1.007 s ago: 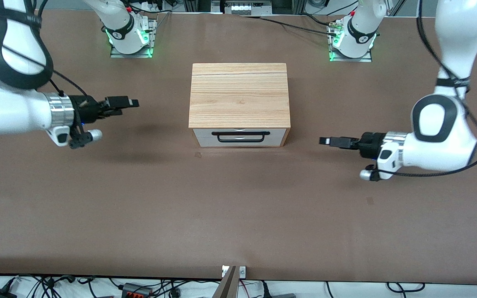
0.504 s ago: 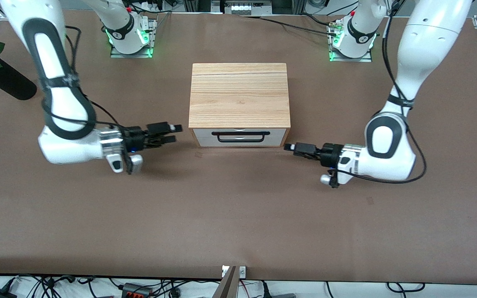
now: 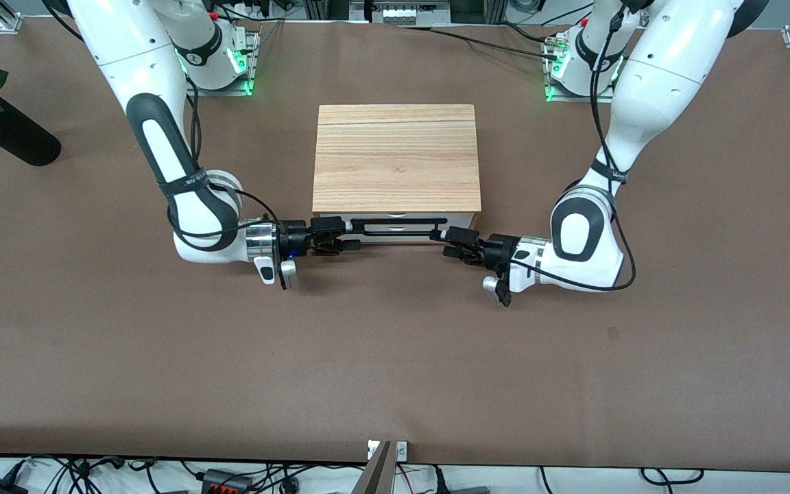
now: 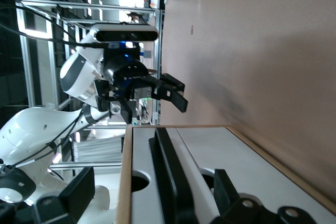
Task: Pull top drawer with both arms simultaneously
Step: 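Close the left gripper and the right gripper on the black handle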
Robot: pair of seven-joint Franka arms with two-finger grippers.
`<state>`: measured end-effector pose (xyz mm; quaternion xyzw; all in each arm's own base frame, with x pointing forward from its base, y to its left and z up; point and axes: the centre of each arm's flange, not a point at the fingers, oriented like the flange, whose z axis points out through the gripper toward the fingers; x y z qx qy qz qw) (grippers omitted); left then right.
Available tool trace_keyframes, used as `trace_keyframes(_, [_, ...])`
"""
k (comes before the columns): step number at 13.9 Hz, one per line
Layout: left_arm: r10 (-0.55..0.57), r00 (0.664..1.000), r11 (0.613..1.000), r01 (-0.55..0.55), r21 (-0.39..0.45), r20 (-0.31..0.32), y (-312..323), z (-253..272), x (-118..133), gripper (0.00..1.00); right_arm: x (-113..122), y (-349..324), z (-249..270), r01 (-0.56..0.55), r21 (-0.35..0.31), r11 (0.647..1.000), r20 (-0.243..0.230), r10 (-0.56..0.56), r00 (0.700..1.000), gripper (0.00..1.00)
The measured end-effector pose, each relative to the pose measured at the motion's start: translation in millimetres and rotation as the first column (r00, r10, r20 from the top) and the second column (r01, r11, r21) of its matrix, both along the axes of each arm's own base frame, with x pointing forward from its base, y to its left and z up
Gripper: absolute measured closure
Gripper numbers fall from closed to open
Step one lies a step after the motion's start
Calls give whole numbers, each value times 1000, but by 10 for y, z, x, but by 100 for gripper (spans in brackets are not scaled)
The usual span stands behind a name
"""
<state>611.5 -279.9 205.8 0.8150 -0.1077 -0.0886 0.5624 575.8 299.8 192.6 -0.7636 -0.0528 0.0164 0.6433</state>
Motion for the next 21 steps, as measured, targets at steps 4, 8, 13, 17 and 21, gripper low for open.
trace_keyframes(4, [-27,999,999,26,-39,-28,-37,-46,-81,14,-107,-28,-222,5,1,1000,-20,-5,1000,26])
trace_keyframes(8, [-37,995,994,28,-106,-88,-4,-73,-167,19,-221,8,-265,-24,31,999,-48,26,999,56])
trace_keyframes(13, [-21,992,991,5,-136,-121,20,-130,-225,56,-219,8,-256,-20,44,999,-45,22,999,82])
trace_keyframes(17, [-5,993,988,-14,-154,-119,32,-194,-259,67,-218,7,-255,-21,45,999,-44,23,999,82])
trace_keyframes(21, [0,994,985,-19,-173,-107,22,-242,-277,69,-218,7,-256,-21,45,999,-43,23,999,82])
